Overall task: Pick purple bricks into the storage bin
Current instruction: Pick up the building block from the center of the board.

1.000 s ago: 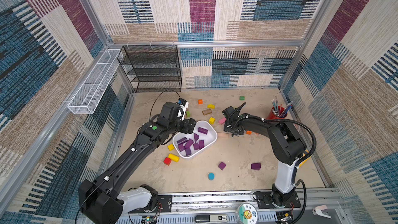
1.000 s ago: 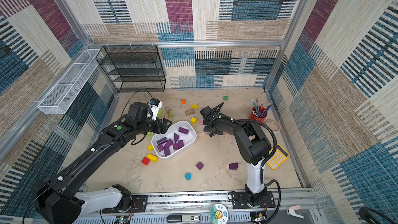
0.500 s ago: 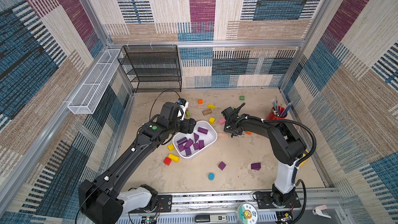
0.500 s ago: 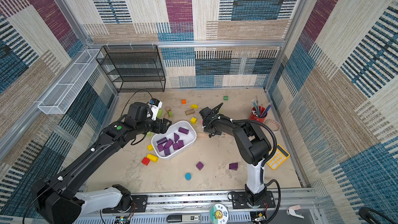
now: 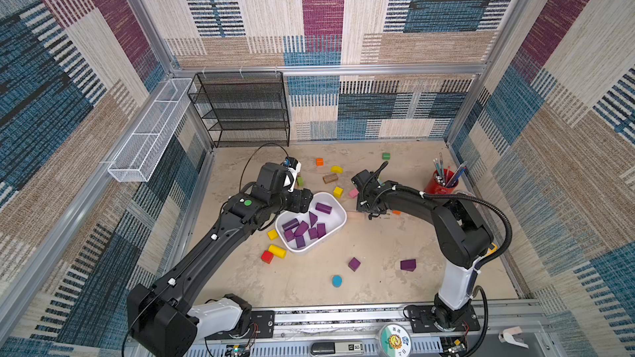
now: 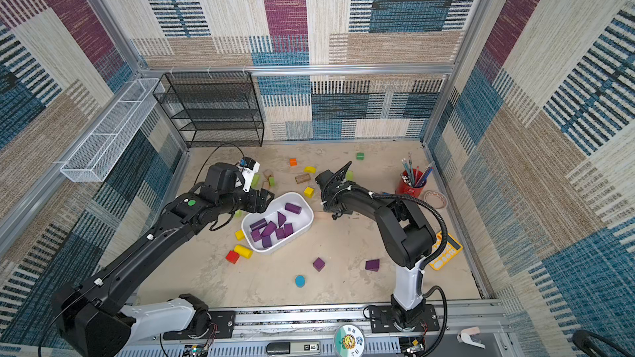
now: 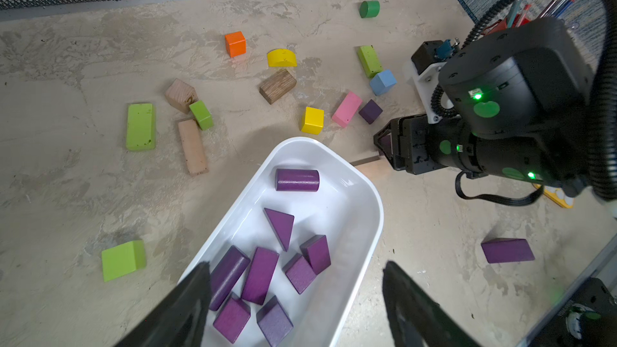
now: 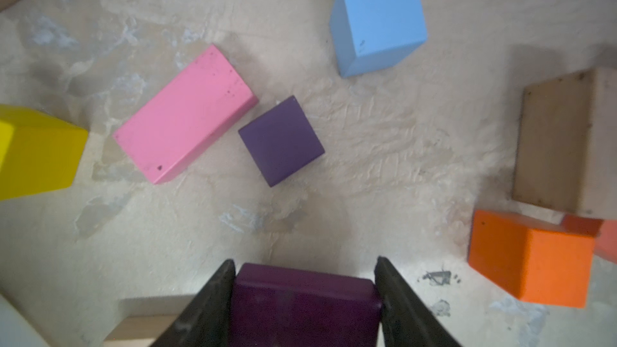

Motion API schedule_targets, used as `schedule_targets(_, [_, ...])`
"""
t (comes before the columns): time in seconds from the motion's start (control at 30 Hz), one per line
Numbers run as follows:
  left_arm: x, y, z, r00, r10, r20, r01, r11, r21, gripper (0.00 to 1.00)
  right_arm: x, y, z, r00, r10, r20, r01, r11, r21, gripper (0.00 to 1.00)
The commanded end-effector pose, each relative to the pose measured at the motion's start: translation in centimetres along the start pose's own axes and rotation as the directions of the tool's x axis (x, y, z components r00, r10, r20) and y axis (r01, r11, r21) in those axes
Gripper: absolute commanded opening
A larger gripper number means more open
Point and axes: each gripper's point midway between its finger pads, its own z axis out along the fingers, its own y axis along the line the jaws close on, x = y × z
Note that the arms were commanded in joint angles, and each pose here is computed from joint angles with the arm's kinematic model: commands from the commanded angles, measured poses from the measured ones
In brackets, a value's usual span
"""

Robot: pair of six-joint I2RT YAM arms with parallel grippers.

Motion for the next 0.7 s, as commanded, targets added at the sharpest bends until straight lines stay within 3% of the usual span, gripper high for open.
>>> schedule_targets(0.0, [-0.4,0.3,0.0,0.999,0.035,0.011,-0.035,0.999,-0.017,0.82,-1.0,0.1,-1.0,0.999,-0.014,0.037,0.014,1.000,0.006,0.62])
schedule_targets(0.43, [-0.9,4.1,0.4,0.995,-0.103,0.002,0.103,0.994,-0.040,0.82,-2.6,1.2,-5.4,0.993,-0.047,0.108,0.048,0.999,-0.009,0.62])
schedule_targets(0.67, [-1.0,6.3,0.5,0.988,-0.156,0.003,0.156,0.985,-0.072,0.82,-3.3,4.0,-8.6,0.982,-0.094,0.162,0.103,0.994,-0.048,0.62])
